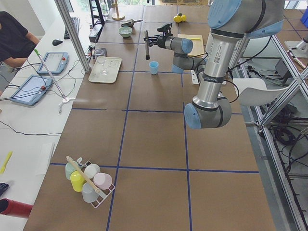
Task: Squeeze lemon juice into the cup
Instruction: 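Lift the muddler out of the cup and move it back with the left gripper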
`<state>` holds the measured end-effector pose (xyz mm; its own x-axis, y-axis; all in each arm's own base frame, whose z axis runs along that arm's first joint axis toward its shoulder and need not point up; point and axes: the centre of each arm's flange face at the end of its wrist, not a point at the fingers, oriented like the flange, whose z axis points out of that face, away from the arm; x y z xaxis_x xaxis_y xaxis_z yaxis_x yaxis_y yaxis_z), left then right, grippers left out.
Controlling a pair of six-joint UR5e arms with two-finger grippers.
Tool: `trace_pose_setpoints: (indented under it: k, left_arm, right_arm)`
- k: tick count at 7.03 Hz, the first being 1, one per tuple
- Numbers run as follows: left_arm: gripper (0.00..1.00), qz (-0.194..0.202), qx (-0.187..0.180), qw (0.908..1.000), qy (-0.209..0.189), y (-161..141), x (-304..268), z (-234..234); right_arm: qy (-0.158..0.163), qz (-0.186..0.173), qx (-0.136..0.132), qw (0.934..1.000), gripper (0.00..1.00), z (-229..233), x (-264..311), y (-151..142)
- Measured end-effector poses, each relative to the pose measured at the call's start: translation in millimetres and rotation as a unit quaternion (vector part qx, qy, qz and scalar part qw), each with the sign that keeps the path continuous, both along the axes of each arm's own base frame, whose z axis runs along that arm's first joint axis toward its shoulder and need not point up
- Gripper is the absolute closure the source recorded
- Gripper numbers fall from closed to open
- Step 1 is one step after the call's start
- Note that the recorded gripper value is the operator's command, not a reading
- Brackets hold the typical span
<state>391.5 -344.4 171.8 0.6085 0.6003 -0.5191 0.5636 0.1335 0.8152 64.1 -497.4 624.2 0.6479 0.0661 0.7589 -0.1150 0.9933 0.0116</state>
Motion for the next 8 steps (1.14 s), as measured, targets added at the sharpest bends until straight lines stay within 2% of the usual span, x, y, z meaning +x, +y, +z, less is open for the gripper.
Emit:
trace_pose_setpoints:
  k: [2,3,4,5,6,7,8]
  left_arm:
    - [1.00,0.012,-0.002,0.9999,0.004,6.8,-17.1,5.6]
    - [1.00,0.031,-0.002,0.9994,0.016,11.6,-23.8,-0.2]
    - [1.00,0.064,-0.003,0.9978,0.015,16.7,-27.8,-8.1]
    - [1.00,0.102,-0.014,0.9947,-0.007,14.9,-35.2,-16.6]
    - [1.00,0.140,-0.033,0.9889,-0.038,6.6,-46.2,-21.6]
    - [1.00,0.177,-0.071,0.9795,-0.064,-2.7,-56.8,-21.1]
    - [1.00,0.204,-0.129,0.9675,-0.077,-10.7,-62.5,-17.0]
  right_arm:
    - [0.000,0.000,-0.001,1.0000,0.00,0.6,0.0,0.6]
    - [0.000,0.000,-0.001,1.0000,0.00,1.2,0.0,1.2]
    - [0.000,0.000,-0.002,1.0000,0.00,1.9,0.0,1.9]
    - [0.000,0.000,-0.003,1.0000,0.00,3.0,0.0,2.6]
    - [0.000,0.000,-0.004,1.0000,0.00,4.4,0.0,3.6]
    - [0.001,0.000,-0.005,1.0000,0.00,5.6,0.0,4.9]
    - [0.001,0.000,-0.006,1.0000,0.00,6.5,0.0,5.8]
